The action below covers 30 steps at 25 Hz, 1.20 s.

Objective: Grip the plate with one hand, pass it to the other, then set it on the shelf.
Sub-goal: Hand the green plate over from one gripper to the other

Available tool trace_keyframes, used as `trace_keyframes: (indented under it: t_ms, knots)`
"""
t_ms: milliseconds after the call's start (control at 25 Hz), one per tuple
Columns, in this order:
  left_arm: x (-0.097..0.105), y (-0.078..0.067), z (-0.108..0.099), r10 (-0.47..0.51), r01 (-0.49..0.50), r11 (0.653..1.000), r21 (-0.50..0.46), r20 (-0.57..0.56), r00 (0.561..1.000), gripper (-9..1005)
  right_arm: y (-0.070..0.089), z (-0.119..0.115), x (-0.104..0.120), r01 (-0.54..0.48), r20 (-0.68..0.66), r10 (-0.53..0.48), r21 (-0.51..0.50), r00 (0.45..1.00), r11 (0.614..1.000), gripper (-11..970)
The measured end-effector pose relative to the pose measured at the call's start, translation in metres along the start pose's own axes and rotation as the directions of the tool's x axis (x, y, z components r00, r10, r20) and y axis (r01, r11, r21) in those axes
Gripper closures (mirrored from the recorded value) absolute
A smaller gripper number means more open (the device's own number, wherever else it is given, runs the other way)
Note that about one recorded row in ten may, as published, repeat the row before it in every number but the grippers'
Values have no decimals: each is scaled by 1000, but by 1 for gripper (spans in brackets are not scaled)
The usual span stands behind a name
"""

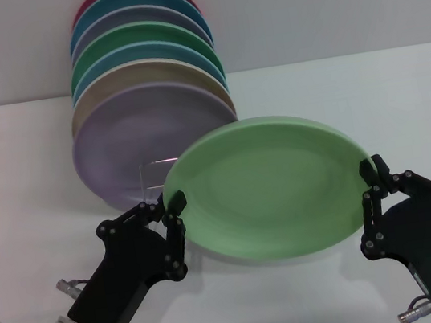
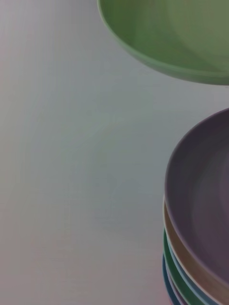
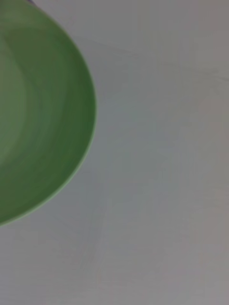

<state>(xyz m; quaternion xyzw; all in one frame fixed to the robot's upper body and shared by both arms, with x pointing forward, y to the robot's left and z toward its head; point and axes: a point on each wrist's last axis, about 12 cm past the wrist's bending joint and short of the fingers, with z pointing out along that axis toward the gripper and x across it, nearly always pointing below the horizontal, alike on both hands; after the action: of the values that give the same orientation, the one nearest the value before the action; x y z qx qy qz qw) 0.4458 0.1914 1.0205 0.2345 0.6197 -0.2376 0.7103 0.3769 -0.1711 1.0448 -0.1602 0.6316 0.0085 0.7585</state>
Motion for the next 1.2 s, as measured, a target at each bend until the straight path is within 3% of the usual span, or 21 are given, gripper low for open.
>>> trace_keyframes:
  t_ms: [880, 1040, 1200]
  knots:
    - [-2, -2, 1, -14, 14, 1000, 1, 19, 1000, 944, 0, 1, -1, -6, 8, 6, 1, 1000, 1000, 938]
    - [-2, -2, -1, -10, 10, 1000, -1, 24, 1000, 946, 0, 2, -2, -12, 15, 12, -3, 1000, 1000, 791]
    - [-2, -2, -1, -8, 8, 1000, -3, 26, 1000, 948, 0, 2, -3, -13, 24, 13, 2, 1000, 1000, 748]
